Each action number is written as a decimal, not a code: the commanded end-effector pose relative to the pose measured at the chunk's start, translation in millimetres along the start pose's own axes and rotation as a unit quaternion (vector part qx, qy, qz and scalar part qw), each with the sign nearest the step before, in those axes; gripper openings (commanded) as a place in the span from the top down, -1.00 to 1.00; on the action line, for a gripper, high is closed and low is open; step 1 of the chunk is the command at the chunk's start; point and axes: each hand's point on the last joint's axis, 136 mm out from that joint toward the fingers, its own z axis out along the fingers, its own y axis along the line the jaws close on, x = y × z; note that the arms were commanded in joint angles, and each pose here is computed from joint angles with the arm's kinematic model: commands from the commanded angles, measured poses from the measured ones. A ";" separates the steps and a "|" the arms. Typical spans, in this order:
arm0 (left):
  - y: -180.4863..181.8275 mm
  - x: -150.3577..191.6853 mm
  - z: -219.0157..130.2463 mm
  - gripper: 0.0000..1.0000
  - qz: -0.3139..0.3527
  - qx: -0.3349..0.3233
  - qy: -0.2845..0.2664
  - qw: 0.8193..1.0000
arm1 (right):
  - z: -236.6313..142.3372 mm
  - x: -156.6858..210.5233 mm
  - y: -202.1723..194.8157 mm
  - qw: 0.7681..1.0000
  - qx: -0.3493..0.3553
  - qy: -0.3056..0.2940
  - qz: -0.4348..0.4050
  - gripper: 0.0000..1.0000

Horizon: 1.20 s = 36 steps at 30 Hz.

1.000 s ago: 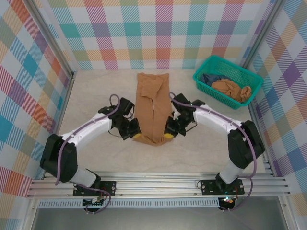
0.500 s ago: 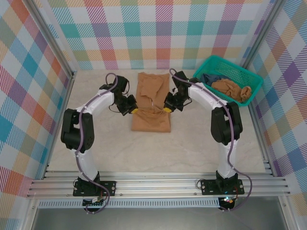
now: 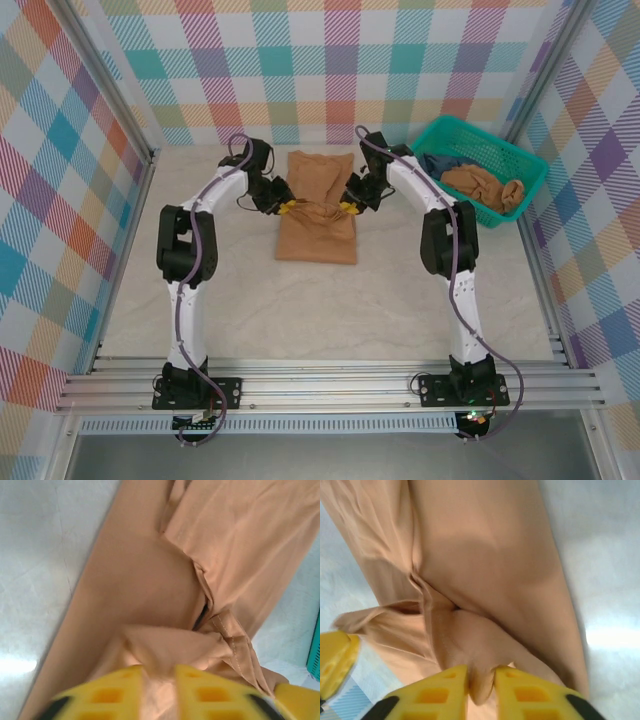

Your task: Fold and stack the t-shirts

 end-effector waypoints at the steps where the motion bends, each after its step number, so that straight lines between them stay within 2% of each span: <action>1: 0.1 -15.5 -13.4 0.04 -0.003 -0.005 -0.020 1.000 | -6.6 -13.8 6.4 0.999 -0.007 -0.015 -0.028 0.22; 5: 1.9 -17.6 -51.1 0.03 0.000 -0.033 -0.073 0.997 | -42.0 -23.7 22.0 0.996 -0.011 -0.065 -0.062 0.02; 9: 10.4 13.5 -63.3 0.20 -0.008 -0.031 -0.065 0.997 | -56.6 -3.4 16.7 0.995 0.003 -0.068 -0.067 0.01; 11: 15.0 34.2 -56.2 0.47 -0.015 -0.023 -0.044 0.999 | -54.6 11.2 10.4 0.996 0.004 -0.064 -0.062 0.12; 12: 16.7 44.3 -49.4 0.64 -0.021 -0.015 -0.028 0.999 | -53.4 18.1 8.3 0.996 0.000 -0.065 -0.059 0.24; 13: 18.9 53.0 -42.3 0.75 -0.026 -0.014 -0.016 0.999 | -48.3 27.2 4.7 0.997 -0.008 -0.060 -0.051 0.41; 14: 20.5 59.5 -35.6 0.80 -0.026 -0.017 -0.007 0.999 | -43.7 33.4 4.6 0.997 -0.017 -0.054 -0.046 0.49; 18: 25.2 73.2 -9.2 0.86 -0.030 -0.033 0.021 0.999 | -16.3 54.6 5.7 0.999 -0.027 -0.014 -0.037 0.77; 22: 34.0 79.8 4.8 0.88 -0.030 -0.056 0.036 0.997 | 11.6 65.5 -8.0 1.000 -0.018 0.019 -0.010 0.78; 25: 37.8 74.0 14.0 0.99 -0.026 -0.071 0.042 0.996 | 25.6 57.3 -13.4 1.000 -0.013 0.024 -0.009 0.81; 32: 21.3 18.7 28.1 0.98 -0.031 -0.075 0.008 0.997 | 43.5 16.4 -10.5 1.000 -0.013 0.018 0.013 0.82; 34: 20.0 0.9 29.3 0.79 -0.042 -0.067 -0.006 0.997 | 44.1 3.3 -16.7 1.000 -0.010 0.007 0.026 0.76; 36: 16.2 -12.1 24.0 0.47 -0.044 -0.056 -0.020 0.997 | 38.6 -4.2 -17.1 0.999 -0.016 -0.003 0.028 0.63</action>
